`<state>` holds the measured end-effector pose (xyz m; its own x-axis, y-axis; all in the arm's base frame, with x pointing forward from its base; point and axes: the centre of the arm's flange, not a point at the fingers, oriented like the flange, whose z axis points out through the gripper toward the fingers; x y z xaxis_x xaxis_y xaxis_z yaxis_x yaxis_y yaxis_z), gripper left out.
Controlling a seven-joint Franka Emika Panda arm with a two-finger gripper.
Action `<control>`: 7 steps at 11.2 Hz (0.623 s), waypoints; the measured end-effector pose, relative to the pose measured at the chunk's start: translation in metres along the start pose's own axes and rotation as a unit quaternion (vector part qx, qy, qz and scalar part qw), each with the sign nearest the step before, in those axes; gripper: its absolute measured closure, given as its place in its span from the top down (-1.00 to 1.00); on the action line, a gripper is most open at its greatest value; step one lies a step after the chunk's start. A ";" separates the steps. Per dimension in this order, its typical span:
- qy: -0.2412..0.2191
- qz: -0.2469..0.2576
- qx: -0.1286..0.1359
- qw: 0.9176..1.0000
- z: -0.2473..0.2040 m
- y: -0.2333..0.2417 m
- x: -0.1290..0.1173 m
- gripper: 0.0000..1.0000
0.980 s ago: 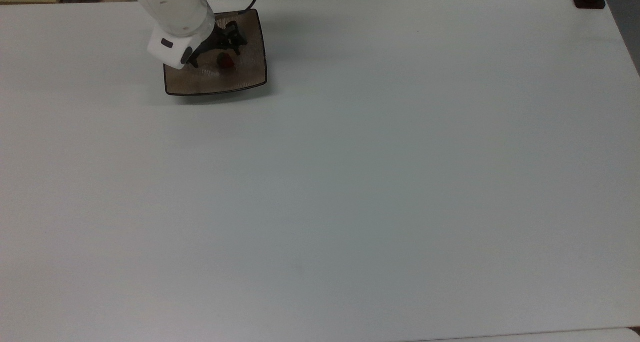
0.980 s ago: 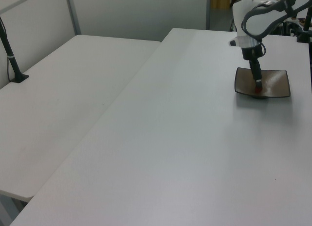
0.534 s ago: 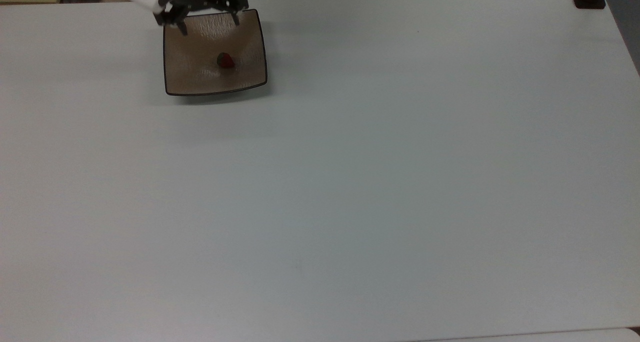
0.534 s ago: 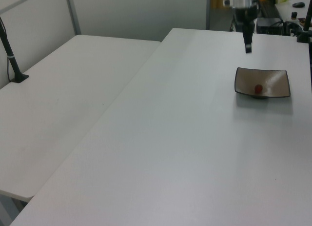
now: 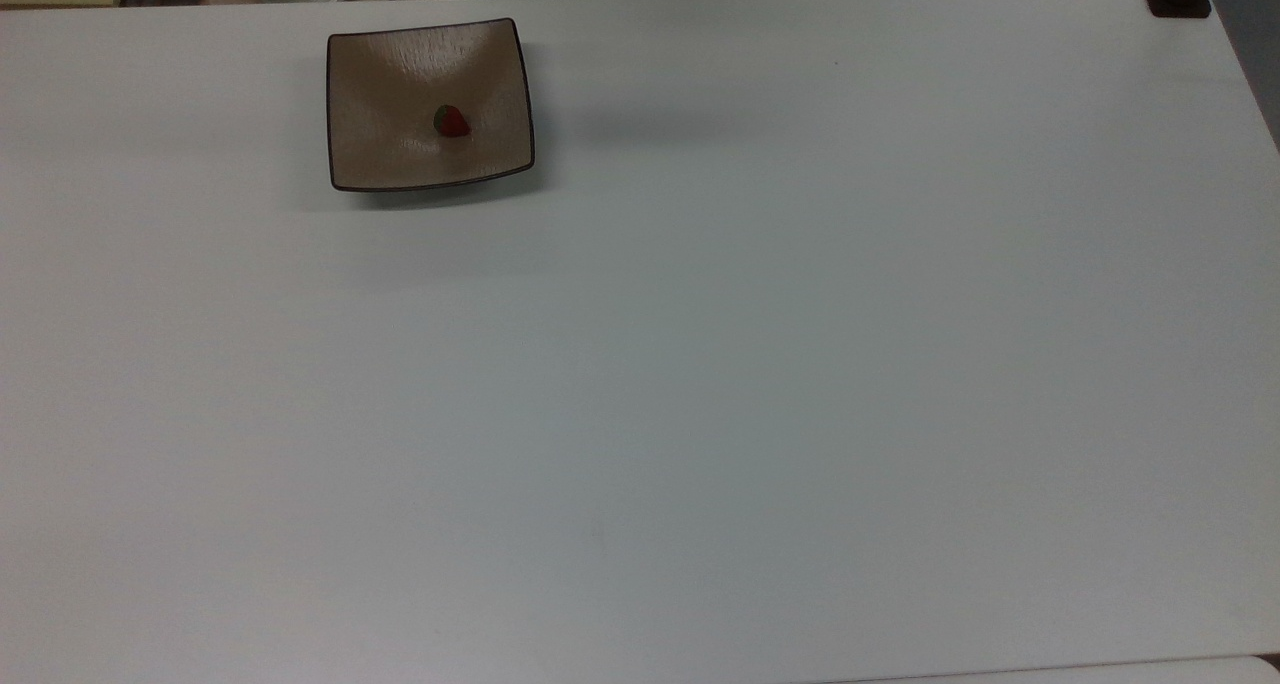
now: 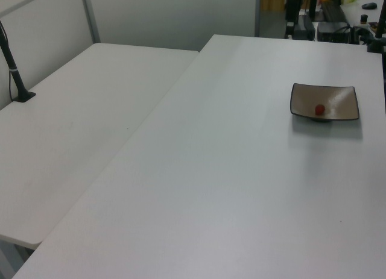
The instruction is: Strawberries on a ceramic plate
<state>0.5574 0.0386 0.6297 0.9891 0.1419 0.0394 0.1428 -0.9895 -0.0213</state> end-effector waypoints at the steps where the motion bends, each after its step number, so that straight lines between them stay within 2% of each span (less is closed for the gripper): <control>1: 0.005 0.010 0.000 1.000 -0.005 -0.009 0.000 1.00; 4: 0.021 0.027 0.030 0.999 -0.010 -0.032 0.004 1.00; 7: 0.011 0.013 0.033 0.999 0.002 -0.030 0.005 1.00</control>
<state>0.5582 0.0691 0.6284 0.9917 0.1138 0.0600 0.1188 -0.9890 -0.0877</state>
